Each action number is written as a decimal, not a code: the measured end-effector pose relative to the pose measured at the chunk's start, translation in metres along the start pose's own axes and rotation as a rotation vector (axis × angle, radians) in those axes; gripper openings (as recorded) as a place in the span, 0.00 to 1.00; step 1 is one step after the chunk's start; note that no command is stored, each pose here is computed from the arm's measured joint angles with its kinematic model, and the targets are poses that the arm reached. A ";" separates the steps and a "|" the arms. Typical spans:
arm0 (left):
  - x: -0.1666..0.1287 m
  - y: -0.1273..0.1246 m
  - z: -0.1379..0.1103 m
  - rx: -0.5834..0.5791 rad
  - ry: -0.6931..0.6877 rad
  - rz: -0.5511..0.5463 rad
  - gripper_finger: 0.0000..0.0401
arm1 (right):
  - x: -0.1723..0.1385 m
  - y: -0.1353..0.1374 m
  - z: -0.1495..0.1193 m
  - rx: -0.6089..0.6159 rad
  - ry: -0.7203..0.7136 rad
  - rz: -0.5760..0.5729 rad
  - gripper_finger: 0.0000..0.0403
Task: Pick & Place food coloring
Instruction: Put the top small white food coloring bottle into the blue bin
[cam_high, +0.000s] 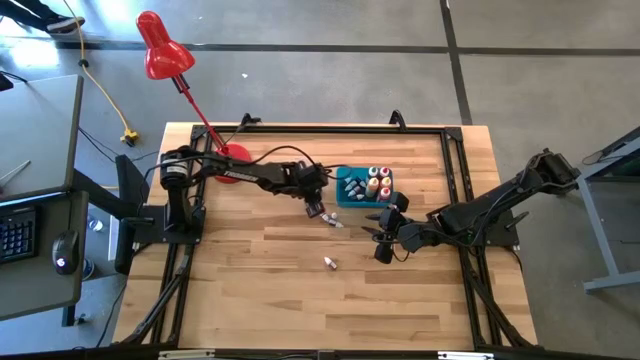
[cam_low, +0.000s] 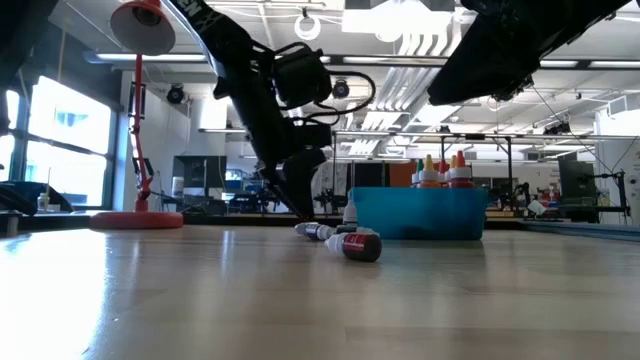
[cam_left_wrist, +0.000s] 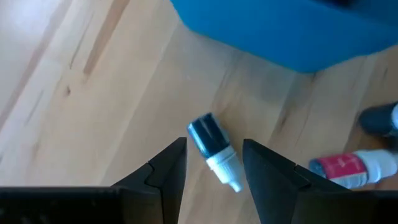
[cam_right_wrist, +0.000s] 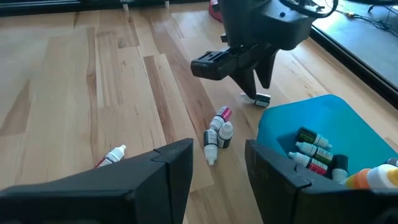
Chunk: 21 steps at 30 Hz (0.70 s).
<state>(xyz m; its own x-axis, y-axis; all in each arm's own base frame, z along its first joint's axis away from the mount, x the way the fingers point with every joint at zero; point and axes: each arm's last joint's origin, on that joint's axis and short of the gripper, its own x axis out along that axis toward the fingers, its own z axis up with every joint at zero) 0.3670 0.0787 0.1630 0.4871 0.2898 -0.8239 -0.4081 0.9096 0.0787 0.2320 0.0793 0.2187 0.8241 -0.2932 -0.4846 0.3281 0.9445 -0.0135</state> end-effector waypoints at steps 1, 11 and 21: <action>0.001 0.000 -0.002 0.000 0.005 0.001 0.38 | 0.000 0.000 0.000 0.000 0.000 -0.001 0.35; 0.008 0.001 -0.015 -0.043 0.000 0.011 0.38 | 0.000 0.000 0.000 0.001 -0.002 -0.003 0.35; 0.012 0.002 -0.022 0.012 -0.017 0.047 0.21 | 0.000 0.000 0.000 0.002 -0.002 -0.002 0.35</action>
<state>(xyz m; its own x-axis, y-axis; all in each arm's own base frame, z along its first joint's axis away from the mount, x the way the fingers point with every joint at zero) 0.3551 0.0779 0.1411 0.4804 0.3372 -0.8097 -0.4219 0.8982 0.1238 0.2321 0.0792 0.2188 0.8244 -0.2956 -0.4827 0.3308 0.9436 -0.0130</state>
